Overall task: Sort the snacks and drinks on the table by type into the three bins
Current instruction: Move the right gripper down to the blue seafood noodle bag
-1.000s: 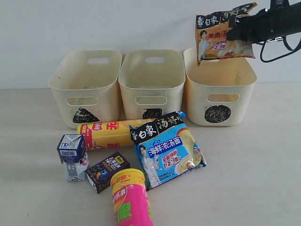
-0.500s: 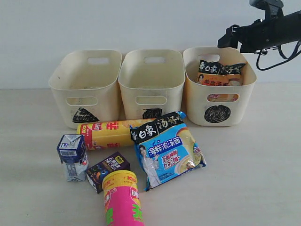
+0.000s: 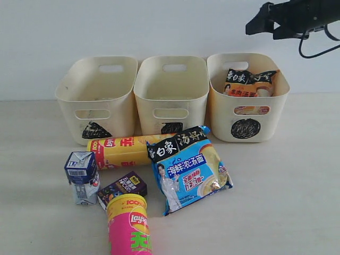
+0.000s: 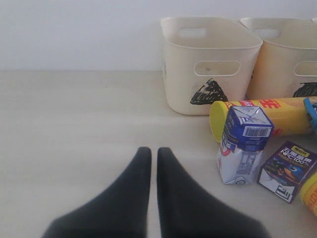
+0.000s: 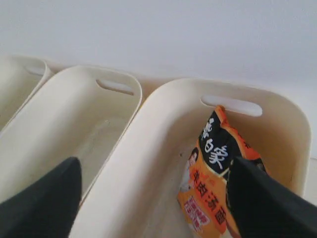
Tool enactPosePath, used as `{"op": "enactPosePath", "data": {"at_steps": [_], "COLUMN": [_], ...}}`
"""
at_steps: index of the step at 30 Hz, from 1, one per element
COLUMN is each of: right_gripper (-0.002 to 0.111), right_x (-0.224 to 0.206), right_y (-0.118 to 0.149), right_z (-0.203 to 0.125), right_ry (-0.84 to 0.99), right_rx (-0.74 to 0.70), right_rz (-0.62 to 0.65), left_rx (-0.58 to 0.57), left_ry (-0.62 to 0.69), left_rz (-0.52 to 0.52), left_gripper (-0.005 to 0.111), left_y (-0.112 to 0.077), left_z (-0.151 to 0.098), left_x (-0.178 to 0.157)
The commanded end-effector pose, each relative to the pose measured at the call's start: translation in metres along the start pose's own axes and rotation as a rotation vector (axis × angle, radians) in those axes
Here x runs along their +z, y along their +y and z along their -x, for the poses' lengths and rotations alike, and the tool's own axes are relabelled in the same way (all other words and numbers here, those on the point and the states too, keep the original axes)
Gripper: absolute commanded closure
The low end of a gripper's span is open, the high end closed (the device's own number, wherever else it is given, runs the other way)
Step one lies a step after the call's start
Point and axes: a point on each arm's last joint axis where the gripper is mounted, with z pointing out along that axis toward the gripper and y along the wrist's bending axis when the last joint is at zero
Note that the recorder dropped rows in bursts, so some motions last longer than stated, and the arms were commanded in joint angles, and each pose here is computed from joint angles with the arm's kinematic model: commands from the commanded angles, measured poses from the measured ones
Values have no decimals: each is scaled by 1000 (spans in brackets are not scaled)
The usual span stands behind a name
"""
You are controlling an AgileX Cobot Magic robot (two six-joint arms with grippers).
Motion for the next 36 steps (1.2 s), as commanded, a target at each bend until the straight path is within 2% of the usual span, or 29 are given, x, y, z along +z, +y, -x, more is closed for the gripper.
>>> {"op": "enactPosePath", "data": {"at_steps": [1, 3, 4, 5, 16, 24, 31, 36], "right_gripper": [67, 90, 105, 108, 109, 109, 109, 109], "right_x": [-11, -12, -13, -13, -28, -38, -56, -48], "right_y": [3, 3, 5, 5, 22, 30, 53, 52], "right_z": [-5, -10, -14, -15, -25, -31, -71, -116], "right_ry": [125, 187, 224, 238, 411, 423, 428, 507], "right_rx": [-8, -2, -3, 1, 28, 19, -12, 22], "right_rz": [-36, -35, -22, -15, 100, 115, 253, 313], "left_rx": [-12, -12, -12, -12, -12, -12, -12, -12], "left_ry": [-10, -10, -10, -10, -10, -10, -10, -10], "left_rz": [1, 1, 1, 1, 1, 1, 1, 1], "left_gripper": [102, 102, 102, 102, 102, 102, 102, 102], "left_y": [0, 0, 0, 0, 0, 0, 0, 0], "left_z": [2, 2, 2, 2, 2, 2, 2, 2], "left_x": [-1, -1, -1, -1, -1, -1, -1, -1]}}
